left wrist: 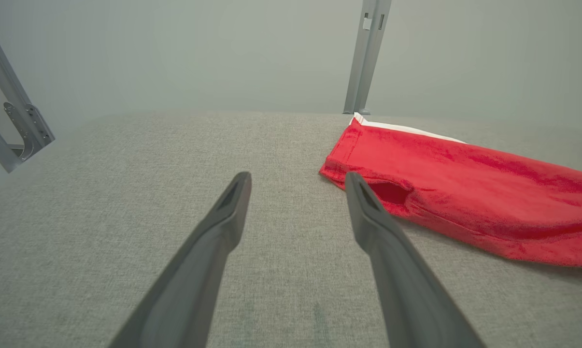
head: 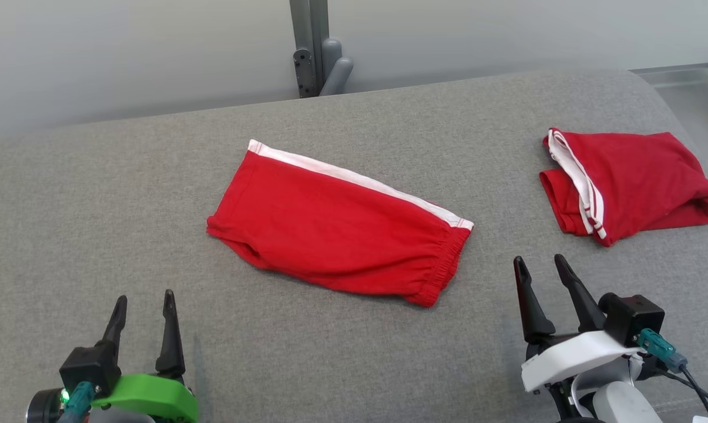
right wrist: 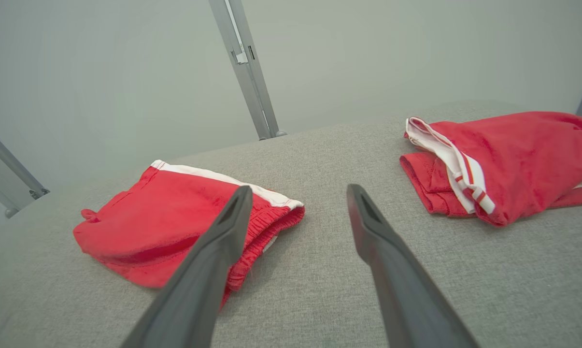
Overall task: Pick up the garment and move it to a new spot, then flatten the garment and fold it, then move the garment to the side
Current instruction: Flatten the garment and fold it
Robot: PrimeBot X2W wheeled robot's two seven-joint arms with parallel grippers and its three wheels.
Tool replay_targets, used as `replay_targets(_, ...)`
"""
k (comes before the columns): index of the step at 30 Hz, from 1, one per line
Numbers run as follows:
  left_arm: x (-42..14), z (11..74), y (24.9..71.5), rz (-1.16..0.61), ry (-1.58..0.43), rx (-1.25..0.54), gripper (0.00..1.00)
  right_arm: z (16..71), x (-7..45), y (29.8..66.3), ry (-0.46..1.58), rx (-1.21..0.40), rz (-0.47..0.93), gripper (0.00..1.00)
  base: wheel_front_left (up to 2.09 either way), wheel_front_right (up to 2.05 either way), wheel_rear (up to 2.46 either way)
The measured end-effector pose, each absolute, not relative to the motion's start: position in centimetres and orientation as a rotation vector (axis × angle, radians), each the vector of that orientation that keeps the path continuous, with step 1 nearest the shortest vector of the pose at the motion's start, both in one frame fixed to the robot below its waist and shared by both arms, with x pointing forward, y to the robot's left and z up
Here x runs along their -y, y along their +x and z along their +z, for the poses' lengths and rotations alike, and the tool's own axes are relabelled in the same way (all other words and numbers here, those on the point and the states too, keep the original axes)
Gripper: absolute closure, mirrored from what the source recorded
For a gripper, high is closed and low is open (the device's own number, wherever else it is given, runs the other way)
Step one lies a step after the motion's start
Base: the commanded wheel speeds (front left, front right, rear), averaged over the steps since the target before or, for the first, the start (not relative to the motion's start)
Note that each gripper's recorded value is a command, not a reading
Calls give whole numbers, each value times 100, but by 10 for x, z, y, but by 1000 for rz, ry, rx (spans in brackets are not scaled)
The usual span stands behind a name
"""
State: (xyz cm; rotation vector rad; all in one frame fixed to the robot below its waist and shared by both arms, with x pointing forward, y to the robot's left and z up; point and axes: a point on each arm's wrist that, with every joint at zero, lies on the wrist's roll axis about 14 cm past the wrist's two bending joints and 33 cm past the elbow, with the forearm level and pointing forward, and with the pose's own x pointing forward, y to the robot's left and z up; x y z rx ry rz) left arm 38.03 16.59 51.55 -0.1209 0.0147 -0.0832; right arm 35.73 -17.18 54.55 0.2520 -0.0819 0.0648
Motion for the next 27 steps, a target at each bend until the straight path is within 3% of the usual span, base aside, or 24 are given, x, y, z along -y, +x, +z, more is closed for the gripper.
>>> replay_targets(9,-169,501,349,-72,-130,-54,0,526,145,361,289,11,131,0,0,0,0)
replay_targets(18,-186,498,338,-18,-140,-62,0,516,121,391,371,-39,178,0,0,0,0)
replay_targets(27,-183,495,364,-33,-135,-73,0,512,110,408,352,-46,209,0,0,0,0)
